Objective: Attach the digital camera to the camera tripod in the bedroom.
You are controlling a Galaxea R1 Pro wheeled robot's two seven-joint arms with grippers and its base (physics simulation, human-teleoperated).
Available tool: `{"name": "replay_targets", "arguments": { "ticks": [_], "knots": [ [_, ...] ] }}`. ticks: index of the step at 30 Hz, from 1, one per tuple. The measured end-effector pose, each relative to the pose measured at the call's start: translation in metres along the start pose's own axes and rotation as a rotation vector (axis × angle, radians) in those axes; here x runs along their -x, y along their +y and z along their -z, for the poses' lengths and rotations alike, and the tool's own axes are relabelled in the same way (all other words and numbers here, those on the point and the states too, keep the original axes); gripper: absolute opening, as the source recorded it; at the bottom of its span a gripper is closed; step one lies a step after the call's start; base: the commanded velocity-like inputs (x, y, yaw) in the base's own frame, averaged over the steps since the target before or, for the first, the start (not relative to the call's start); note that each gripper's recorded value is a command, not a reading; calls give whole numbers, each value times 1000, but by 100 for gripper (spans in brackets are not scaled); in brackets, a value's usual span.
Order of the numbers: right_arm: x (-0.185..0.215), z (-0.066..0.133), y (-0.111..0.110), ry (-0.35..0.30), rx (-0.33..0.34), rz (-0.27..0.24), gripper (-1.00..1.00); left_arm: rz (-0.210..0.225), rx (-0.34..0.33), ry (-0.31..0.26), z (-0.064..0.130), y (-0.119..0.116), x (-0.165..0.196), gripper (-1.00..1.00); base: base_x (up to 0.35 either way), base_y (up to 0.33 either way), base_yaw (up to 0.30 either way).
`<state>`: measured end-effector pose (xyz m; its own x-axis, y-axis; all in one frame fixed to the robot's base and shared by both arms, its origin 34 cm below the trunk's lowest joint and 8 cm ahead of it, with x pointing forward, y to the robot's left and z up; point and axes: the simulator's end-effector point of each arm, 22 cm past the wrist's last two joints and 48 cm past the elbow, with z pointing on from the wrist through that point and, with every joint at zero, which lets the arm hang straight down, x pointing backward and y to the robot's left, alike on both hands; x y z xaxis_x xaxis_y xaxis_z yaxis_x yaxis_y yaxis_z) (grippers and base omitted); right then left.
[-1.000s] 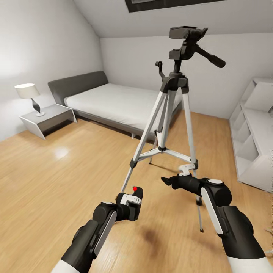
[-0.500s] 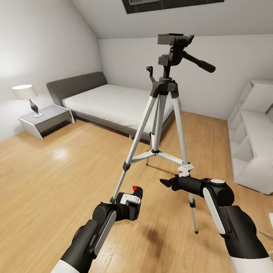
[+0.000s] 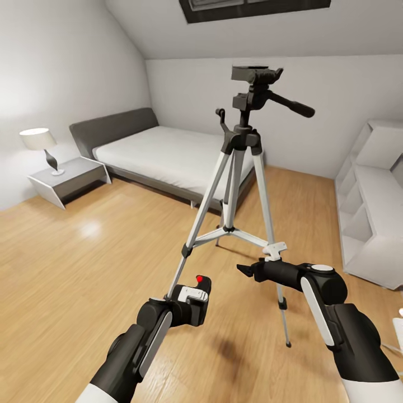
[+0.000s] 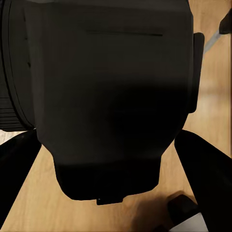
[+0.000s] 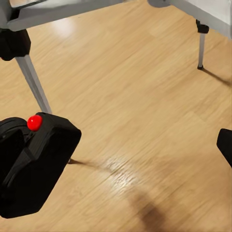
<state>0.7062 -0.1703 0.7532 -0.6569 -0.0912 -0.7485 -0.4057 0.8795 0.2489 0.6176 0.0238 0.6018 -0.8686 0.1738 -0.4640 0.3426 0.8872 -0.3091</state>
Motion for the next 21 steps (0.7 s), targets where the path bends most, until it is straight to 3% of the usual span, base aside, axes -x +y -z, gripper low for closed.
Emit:
{"name": "replay_targets", "arguments": {
  "ticks": [13, 21],
  "knots": [
    [7, 5, 3, 2, 3, 3, 100, -3, -3, -3, 8, -4, 6, -100, -2, -2, 0],
    [6, 4, 5, 3, 5, 6, 100, -3, 4, 3, 7, -1, 4, -100, -38, -211, 0]
  ]
}}
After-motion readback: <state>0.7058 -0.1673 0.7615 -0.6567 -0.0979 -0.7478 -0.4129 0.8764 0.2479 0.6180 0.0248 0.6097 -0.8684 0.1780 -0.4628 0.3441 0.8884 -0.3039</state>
